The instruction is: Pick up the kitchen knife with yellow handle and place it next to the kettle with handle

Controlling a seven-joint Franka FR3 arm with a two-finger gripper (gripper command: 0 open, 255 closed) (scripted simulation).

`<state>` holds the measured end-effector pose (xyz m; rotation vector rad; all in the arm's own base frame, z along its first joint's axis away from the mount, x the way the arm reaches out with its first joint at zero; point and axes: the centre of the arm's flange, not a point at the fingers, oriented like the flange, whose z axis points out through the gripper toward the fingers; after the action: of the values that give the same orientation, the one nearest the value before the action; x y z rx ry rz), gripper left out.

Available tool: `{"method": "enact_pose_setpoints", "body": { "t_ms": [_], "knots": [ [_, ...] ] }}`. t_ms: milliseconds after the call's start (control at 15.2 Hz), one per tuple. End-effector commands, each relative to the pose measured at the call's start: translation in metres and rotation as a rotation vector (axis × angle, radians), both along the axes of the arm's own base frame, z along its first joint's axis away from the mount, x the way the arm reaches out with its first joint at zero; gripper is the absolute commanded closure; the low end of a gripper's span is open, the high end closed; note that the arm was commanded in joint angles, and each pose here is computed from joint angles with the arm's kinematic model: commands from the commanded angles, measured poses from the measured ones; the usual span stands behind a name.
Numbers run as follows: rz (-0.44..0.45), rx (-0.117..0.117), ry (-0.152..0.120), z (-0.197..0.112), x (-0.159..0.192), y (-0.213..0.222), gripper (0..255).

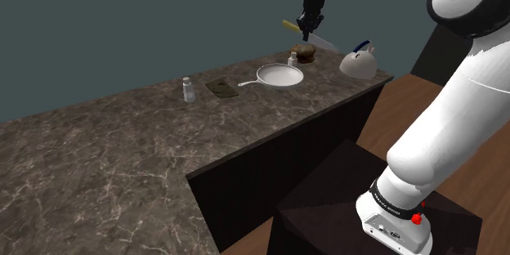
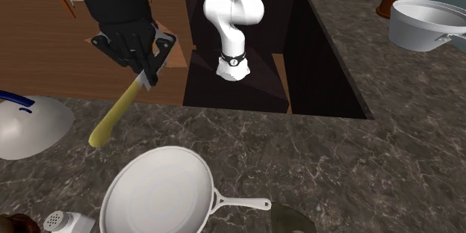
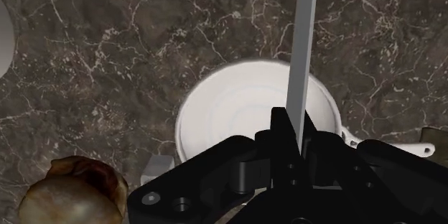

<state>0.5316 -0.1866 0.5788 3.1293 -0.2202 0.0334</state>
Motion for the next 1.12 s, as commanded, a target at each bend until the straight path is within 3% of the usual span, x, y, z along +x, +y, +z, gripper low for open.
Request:
{"method": "enact_pose_setpoints", "body": {
  "t_ms": [0,660,1056],
  "knots": [
    [0.001,0.0,0.0,-0.001,-0.011,-0.026,255],
    [0.001,0.0,0.0,-0.001,-0.07,-0.148,255],
    [0.001,0.0,0.0,-0.032,-0.07,-0.148,255]
  ]
}}
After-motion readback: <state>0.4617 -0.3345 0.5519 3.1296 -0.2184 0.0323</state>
